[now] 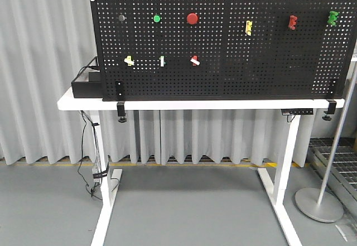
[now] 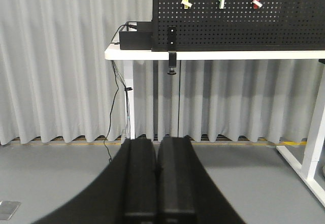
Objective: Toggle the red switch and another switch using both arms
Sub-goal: 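Drive the base forward toward the black pegboard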
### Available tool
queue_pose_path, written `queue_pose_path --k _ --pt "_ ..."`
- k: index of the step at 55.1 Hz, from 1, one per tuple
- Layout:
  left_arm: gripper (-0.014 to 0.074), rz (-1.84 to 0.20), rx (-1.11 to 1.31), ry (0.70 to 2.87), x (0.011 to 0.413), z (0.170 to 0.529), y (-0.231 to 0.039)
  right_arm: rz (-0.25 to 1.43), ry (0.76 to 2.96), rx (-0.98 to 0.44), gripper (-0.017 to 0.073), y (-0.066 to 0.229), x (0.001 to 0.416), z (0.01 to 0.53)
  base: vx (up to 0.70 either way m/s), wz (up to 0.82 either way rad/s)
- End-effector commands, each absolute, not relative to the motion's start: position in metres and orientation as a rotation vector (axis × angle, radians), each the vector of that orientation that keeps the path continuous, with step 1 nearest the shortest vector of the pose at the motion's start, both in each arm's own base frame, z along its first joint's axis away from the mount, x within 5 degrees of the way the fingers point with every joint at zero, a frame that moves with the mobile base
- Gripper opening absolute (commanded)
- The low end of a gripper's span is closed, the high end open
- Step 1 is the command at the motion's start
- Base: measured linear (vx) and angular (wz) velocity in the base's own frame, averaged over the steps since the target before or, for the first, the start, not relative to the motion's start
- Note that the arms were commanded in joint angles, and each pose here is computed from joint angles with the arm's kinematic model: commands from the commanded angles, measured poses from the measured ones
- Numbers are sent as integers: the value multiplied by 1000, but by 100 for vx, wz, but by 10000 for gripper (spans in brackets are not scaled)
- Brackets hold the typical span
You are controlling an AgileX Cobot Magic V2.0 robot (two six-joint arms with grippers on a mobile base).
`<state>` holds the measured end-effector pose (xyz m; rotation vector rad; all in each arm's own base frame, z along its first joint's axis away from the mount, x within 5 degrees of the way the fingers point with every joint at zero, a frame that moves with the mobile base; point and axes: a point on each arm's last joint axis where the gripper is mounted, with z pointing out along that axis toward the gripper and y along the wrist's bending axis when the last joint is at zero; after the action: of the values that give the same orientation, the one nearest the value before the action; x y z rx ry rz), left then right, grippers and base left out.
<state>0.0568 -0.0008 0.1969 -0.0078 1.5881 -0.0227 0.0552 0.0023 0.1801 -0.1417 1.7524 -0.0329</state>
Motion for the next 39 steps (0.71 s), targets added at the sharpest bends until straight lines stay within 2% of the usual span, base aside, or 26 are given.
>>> queue_pose_path --k 1,39 --pt "3 -27 -21 1519 57 198 0 -35 1662 -138 -6 3 56 187 0 0" --pt "3 -27 -21 1519 57 198 0 -34 1663 -138 -6 3 56 186 1 0"
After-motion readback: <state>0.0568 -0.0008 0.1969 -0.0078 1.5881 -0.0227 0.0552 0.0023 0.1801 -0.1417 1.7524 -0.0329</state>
